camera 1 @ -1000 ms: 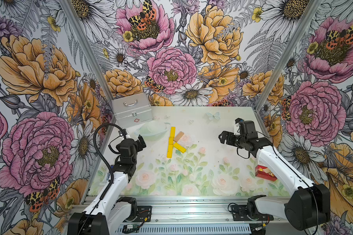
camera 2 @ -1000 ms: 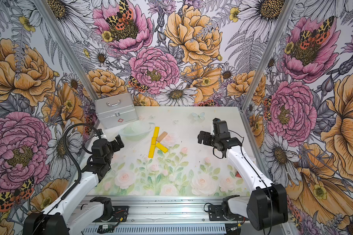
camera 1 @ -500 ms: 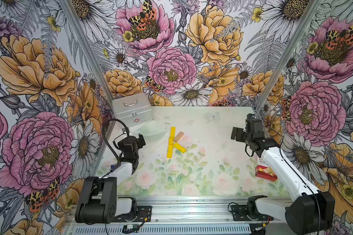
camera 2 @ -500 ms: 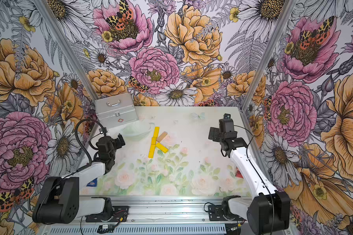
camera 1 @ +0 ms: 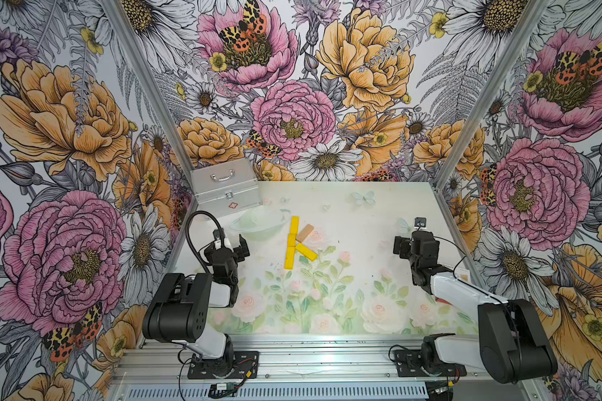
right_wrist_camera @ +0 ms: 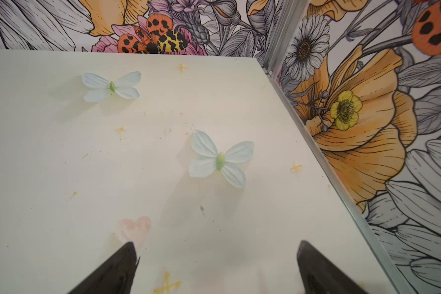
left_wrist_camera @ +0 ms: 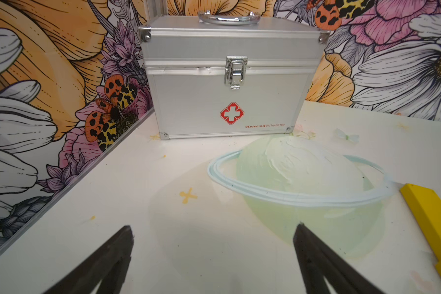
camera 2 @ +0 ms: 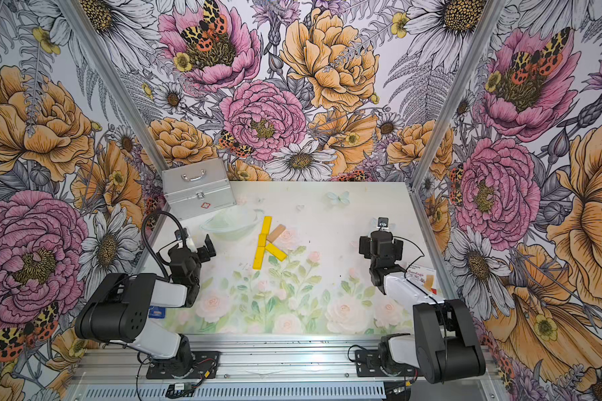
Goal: Assemble the letter k with building blocks
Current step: Reset both arms
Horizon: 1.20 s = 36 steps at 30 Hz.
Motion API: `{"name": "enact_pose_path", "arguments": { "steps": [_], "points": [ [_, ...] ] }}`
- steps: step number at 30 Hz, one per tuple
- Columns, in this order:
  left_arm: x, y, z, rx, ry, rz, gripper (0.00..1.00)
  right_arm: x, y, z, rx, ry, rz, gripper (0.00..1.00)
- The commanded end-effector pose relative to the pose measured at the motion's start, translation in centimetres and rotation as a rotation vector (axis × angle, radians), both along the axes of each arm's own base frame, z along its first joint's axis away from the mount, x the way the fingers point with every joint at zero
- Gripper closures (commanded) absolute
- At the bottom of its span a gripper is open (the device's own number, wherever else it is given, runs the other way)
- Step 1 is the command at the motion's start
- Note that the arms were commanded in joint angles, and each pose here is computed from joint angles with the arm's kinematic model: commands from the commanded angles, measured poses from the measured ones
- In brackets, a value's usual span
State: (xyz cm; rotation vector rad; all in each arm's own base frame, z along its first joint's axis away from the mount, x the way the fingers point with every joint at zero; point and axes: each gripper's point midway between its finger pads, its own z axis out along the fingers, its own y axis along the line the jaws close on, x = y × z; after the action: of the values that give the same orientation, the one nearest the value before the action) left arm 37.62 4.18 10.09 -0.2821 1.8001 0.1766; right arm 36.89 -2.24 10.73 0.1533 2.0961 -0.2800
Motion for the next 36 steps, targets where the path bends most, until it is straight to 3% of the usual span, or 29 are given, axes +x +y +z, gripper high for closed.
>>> {"name": "enact_pose_path", "arguments": {
  "steps": [1, 4, 7, 10, 11, 13, 30, 36],
  "points": [
    [0.3, 0.1, 2.6, 0.001, -0.116, -0.014, 0.01, 2.9, 0.2, 5.1, -0.041, -0.235, 0.045, 0.01],
    [0.5, 0.1, 2.5, 0.002, -0.107, -0.012, 0.01, 2.1, 0.7, 3.3, 0.003, -0.284, 0.116, 0.01],
    [0.8, -0.7, 2.5, 0.023, -0.095, -0.042, 0.01, 0.8, -1.1, 1.6, 0.035, -0.392, 0.044, 0.01],
    [0.9, -1.1, 2.5, 0.026, -0.094, -0.066, 0.01, 2.7, -2.7, 0.6, 0.038, -0.258, -0.054, 0.01],
    [0.9, -1.0, 2.5, 0.024, -0.093, -0.061, 0.01, 2.8, -1.3, 0.6, 0.043, -0.267, 0.036, 0.01],
    [0.8, -0.6, 2.4, 0.016, -0.091, -0.048, 0.01, 2.9, -1.1, 0.4, 0.057, -0.253, 0.054, 0.01],
    [0.8, -0.3, 2.4, 0.007, -0.092, -0.033, 0.01, 3.0, -1.2, 0.4, 0.054, -0.258, 0.047, 0.01],
    [1.7, -0.9, 2.1, 0.023, -0.046, -0.056, 0.01, 3.0, -1.2, 0.4, 0.056, -0.257, 0.047, 0.01]
  ]
}}
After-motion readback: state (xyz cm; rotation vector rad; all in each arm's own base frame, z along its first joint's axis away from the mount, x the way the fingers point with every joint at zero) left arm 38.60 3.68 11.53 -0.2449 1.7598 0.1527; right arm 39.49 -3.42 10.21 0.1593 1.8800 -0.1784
